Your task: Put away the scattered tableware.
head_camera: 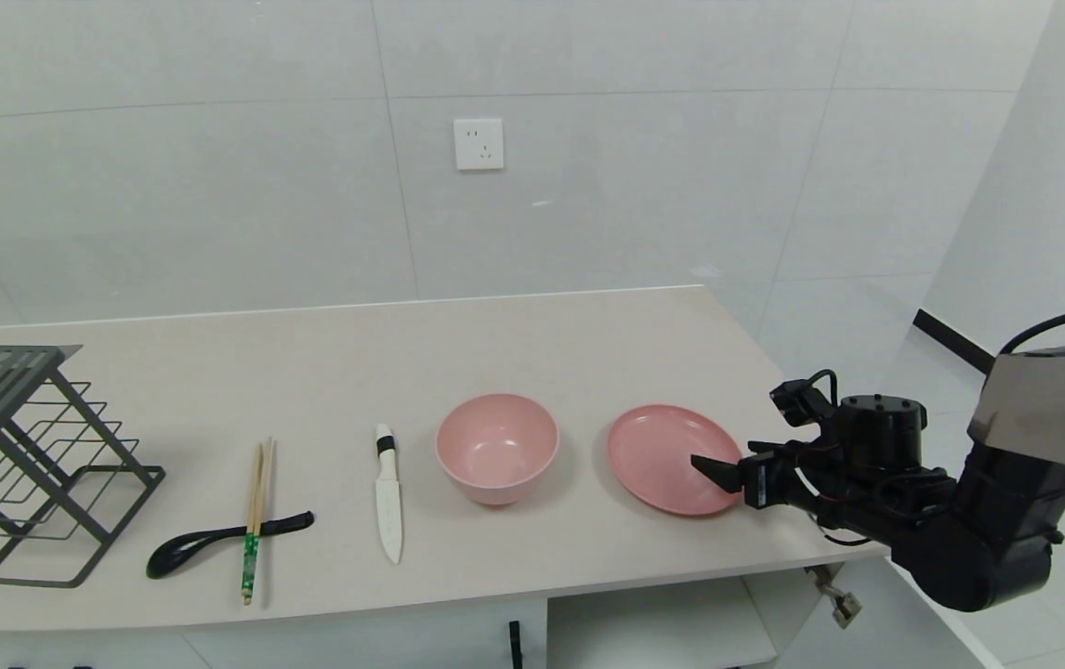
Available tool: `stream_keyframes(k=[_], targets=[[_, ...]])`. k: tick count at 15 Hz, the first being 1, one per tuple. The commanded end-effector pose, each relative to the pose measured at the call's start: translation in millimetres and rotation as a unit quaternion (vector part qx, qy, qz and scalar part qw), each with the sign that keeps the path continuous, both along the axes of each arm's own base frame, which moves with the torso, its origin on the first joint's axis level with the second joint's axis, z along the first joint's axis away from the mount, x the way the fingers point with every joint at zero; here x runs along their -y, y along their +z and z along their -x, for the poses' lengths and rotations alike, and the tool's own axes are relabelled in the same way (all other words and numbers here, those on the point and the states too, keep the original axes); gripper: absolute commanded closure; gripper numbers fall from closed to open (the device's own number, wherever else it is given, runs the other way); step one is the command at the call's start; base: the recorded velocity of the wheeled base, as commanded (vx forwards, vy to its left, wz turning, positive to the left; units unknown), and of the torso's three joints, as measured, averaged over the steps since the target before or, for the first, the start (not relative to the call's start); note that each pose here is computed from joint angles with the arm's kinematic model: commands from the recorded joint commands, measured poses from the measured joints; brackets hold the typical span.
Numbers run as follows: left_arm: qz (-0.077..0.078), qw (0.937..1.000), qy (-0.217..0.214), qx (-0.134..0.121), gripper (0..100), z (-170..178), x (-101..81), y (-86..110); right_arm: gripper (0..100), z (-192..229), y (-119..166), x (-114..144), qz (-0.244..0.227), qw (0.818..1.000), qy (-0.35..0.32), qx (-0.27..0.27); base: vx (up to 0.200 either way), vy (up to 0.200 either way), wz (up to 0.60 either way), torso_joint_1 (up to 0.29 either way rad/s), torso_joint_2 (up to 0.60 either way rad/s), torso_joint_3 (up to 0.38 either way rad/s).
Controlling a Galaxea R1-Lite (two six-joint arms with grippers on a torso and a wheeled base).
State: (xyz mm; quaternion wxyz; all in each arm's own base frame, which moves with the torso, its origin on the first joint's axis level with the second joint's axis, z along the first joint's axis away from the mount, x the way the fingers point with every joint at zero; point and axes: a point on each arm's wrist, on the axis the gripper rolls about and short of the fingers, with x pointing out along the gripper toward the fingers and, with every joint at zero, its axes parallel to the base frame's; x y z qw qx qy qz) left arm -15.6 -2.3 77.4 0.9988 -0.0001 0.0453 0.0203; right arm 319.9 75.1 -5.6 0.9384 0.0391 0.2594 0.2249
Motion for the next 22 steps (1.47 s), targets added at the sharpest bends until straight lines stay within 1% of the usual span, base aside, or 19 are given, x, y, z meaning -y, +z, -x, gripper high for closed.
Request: stream_keyframes(k=[1,5,8,9,12,14,17,18,19,20,22], targets=[[0.000,1.0000,0.000,-0.001,0,0,0.0,0.1,0,2,-2,-3,0.000,1.000,0.006,-0.005,0.000,0.000,0.00,0.000,0.00,0.000],[0.000,1.0000,0.000,-0.001,0,0,0.0,0.1,0,6,-7,-13,0.006,1.000,0.024,-0.012,0.000,0.000,0.00,0.000,0.00,0.000],[0.000,1.0000,0.000,-0.001,0,0,0.0,0.1,0,7,-15,-14,0.010,0.999,0.026,-0.023,0.000,0.000,0.00,0.000,0.00,0.000],[0.000,1.0000,0.000,-0.001,0,0,0.0,0.1,100,7,-16,-14,0.010,0.999,0.026,-0.025,0.000,0.000,0.00,0.000,0.00,0.000],[0.000,1.0000,0.000,-0.001,0,0,0.0,0.1,100,9,-31,-10,0.017,0.998,0.021,-0.048,0.000,0.000,0.00,0.000,0.00,0.000],[0.000,1.0000,0.000,-0.001,0,0,0.0,0.1,100,8,-28,-11,0.014,0.999,0.021,-0.043,0.000,0.000,0.00,0.000,0.00,0.000],[0.000,1.0000,0.000,-0.001,0,0,0.0,0.1,100,10,3,-10,-0.004,1.000,0.018,0.012,0.000,0.000,0.00,0.000,0.00,0.000],[0.000,1.0000,0.000,-0.001,0,0,0.0,0.1,100,13,23,-8,-0.015,0.998,0.017,0.051,0.000,0.000,0.00,0.000,0.00,0.000],[0.000,1.0000,0.000,-0.001,0,0,0.0,0.1,100,14,28,-7,-0.016,0.998,0.016,0.058,0.000,0.000,0.00,0.000,0.00,0.000],[0.000,1.0000,0.000,-0.001,0,0,0.0,0.1,100,18,39,-3,-0.022,0.997,0.010,0.070,0.000,0.000,0.00,0.000,0.00,0.000],[0.000,1.0000,0.000,-0.001,0,0,0.0,0.1,100,20,50,-2,-0.047,0.996,0.000,0.075,0.000,0.000,0.00,0.000,0.00,0.000]])
